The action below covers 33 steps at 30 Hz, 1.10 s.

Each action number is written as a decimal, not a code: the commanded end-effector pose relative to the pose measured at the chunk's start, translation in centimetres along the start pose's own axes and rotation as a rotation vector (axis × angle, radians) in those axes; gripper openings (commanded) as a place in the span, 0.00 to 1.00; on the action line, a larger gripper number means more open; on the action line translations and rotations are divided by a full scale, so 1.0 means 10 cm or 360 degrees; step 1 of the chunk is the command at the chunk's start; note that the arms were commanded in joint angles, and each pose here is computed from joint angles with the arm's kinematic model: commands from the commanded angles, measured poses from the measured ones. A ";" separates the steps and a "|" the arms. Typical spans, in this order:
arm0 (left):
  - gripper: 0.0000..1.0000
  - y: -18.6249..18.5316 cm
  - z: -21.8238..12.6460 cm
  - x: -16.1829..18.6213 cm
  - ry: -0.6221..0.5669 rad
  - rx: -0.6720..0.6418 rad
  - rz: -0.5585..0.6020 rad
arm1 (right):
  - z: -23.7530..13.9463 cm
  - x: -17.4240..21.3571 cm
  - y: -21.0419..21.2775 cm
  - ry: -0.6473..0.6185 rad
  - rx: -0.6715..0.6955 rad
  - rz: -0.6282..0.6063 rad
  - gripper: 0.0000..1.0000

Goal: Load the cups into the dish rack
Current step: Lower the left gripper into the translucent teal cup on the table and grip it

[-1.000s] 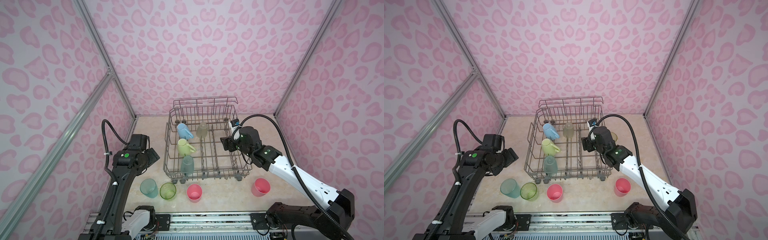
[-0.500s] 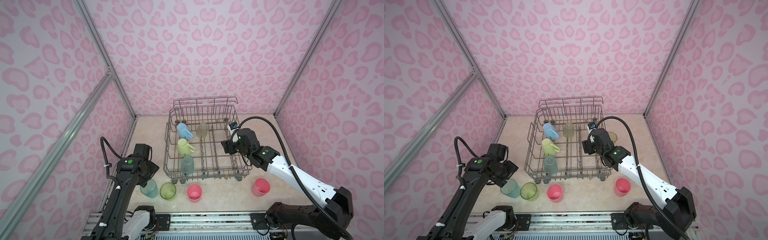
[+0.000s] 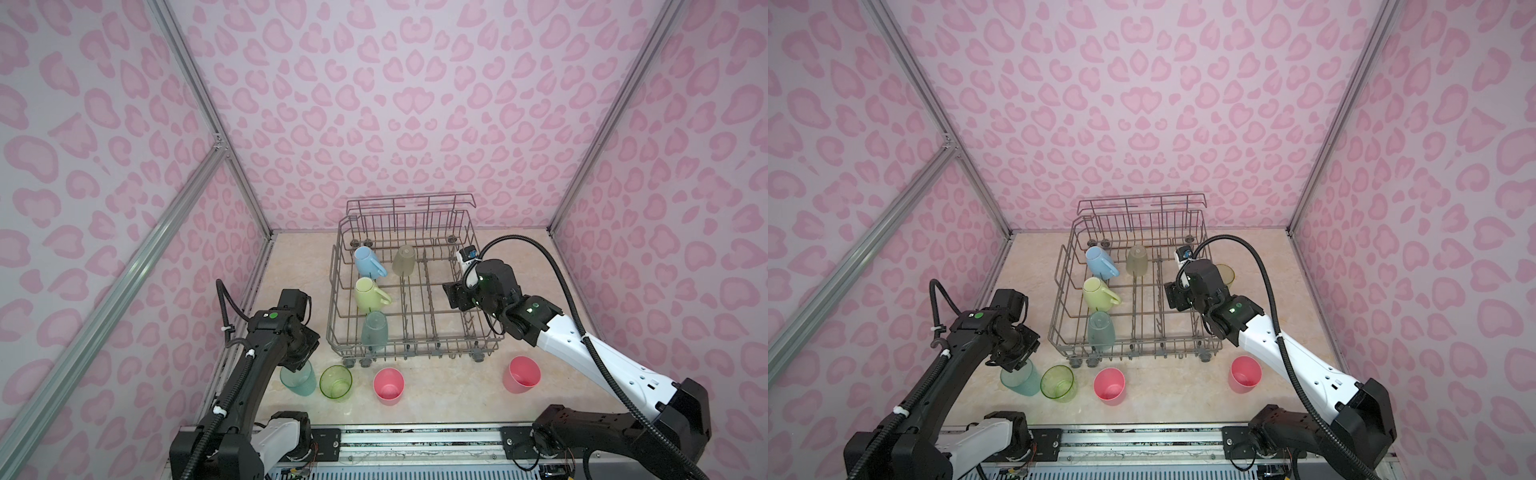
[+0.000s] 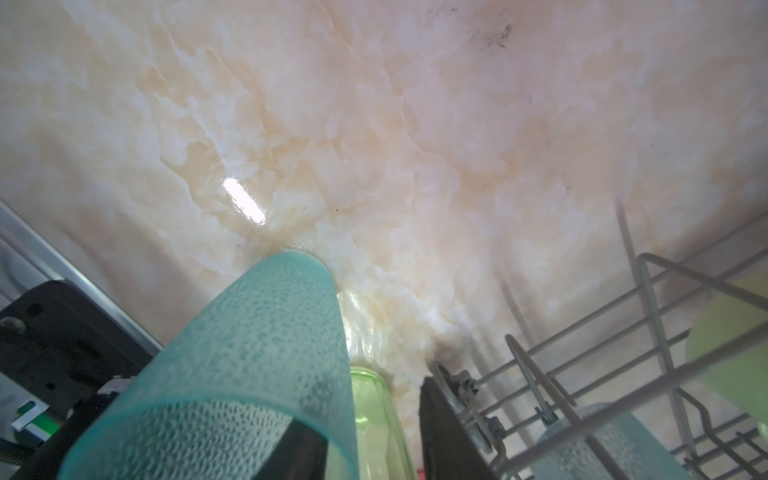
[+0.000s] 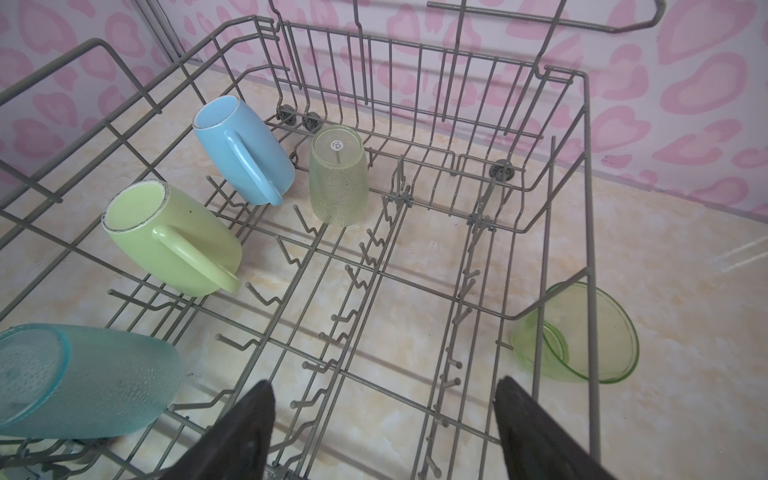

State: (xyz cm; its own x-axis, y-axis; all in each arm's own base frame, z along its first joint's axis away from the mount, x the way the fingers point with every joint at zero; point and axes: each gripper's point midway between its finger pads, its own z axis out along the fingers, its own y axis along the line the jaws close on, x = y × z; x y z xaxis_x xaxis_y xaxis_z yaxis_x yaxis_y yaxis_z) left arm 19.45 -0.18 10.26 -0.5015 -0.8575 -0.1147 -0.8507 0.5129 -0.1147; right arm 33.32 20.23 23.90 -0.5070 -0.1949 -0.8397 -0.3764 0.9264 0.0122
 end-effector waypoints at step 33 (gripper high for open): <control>0.13 -0.50 -0.80 -0.46 -0.0360 0.0343 0.0186 | 0.07 0.04 0.04 0.0022 -0.0010 -0.0001 0.83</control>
State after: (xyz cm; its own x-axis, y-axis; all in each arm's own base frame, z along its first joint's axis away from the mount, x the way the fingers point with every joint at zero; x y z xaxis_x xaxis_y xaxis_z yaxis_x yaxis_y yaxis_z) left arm 23.50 0.85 17.56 -0.5085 -0.8061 -0.3027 -0.7692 0.5832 -0.2609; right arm 33.44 20.58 23.28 -0.5166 -0.2044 -0.8315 -0.3827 0.9238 0.0107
